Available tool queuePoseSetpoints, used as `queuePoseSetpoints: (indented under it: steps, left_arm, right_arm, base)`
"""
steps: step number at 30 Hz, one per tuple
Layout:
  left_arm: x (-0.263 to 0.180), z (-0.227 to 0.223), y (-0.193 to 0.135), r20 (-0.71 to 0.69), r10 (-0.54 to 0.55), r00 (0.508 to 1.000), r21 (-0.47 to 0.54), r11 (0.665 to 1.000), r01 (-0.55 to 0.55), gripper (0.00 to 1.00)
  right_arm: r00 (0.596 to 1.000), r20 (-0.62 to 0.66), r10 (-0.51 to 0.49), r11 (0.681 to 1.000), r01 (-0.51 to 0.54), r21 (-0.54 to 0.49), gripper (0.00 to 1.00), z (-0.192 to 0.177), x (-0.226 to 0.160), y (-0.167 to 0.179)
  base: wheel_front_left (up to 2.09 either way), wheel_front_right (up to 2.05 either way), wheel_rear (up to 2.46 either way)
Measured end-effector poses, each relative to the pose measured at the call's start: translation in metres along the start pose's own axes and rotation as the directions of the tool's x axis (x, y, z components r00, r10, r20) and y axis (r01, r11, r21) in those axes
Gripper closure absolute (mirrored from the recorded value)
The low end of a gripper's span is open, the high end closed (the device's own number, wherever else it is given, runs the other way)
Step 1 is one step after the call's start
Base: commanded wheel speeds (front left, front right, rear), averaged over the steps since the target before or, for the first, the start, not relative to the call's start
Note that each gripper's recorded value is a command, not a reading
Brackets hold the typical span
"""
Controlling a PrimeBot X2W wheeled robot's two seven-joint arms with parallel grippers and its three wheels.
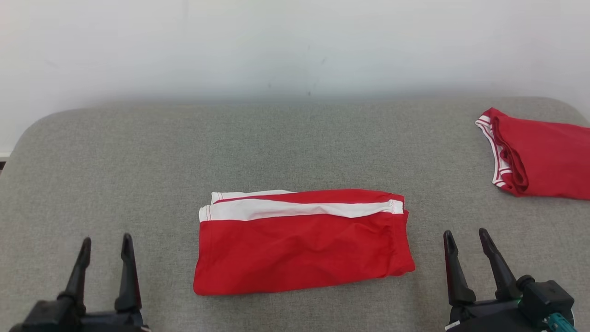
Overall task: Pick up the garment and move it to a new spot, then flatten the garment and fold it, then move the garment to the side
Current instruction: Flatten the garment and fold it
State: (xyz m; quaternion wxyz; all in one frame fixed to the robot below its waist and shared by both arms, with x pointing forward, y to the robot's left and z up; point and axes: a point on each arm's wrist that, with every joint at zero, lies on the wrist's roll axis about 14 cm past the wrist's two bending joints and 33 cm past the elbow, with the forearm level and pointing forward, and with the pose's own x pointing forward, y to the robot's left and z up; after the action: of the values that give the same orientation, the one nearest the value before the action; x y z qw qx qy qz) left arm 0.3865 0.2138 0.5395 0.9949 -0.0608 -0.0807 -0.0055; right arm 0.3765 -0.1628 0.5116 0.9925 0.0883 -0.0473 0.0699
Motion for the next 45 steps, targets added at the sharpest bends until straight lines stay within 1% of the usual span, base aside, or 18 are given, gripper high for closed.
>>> queuePoseSetpoints:
  steps: [3,12,13,25,29,34,37,42,45]
  left_arm:
    - [-0.010,-0.006,-0.002,-0.015,-0.004,1.000,0.020,1.000,0.004,0.00]
    - [-0.030,-0.017,0.001,-0.044,0.030,0.999,0.004,1.000,-0.030,0.00]
    - [-0.033,-0.021,0.001,-0.058,0.023,0.998,0.026,0.999,-0.022,0.00]
    - [-0.042,-0.034,-0.001,-0.096,0.031,0.995,0.014,0.999,-0.030,0.00]
    - [-0.042,-0.036,-0.001,-0.100,0.032,0.994,0.020,0.999,-0.030,0.00]
    - [-0.040,-0.036,0.000,-0.099,0.036,0.994,0.019,0.999,-0.034,0.00]
    - [-0.039,-0.036,0.000,-0.096,0.038,0.995,0.018,0.999,-0.037,0.00]
    - [-0.039,-0.035,0.000,-0.094,0.040,0.995,0.013,0.999,-0.039,0.00]
    - [-0.039,-0.036,0.001,-0.094,0.047,0.994,0.011,0.999,-0.046,0.00]
  right_arm:
    - [1.000,-0.006,-0.002,1.000,0.002,0.003,0.00,-0.002,-0.004,0.000]
    - [0.999,-0.043,-0.023,0.999,0.024,0.025,0.00,-0.014,-0.017,-0.001]
    - [0.998,-0.049,-0.027,0.999,0.028,0.027,0.00,-0.016,-0.020,-0.001]
    - [0.996,-0.079,-0.044,0.998,0.048,0.041,0.00,-0.026,-0.027,-0.003]
    - [0.995,-0.089,-0.036,0.998,0.040,0.040,0.00,-0.029,-0.026,-0.001]
    - [0.998,-0.068,0.004,1.000,-0.003,0.020,0.00,-0.021,-0.006,0.005]
    - [0.996,-0.081,0.033,0.999,-0.033,0.002,0.00,-0.021,0.008,0.010]
    - [0.987,-0.148,0.069,0.997,-0.073,-0.018,0.00,-0.034,0.033,0.018]
    - [0.978,-0.194,0.074,0.996,-0.081,-0.028,0.00,-0.046,0.044,0.019]
  base:
    - [0.00,0.00,0.00]
    - [0.00,0.00,0.00]
    - [0.00,0.00,0.00]
    - [0.00,0.00,0.00]
    - [0.00,0.00,0.00]
    - [0.00,0.00,0.00]
    - [0.00,0.00,0.00]
    - [0.00,0.00,0.00]
    - [0.00,0.00,0.00]
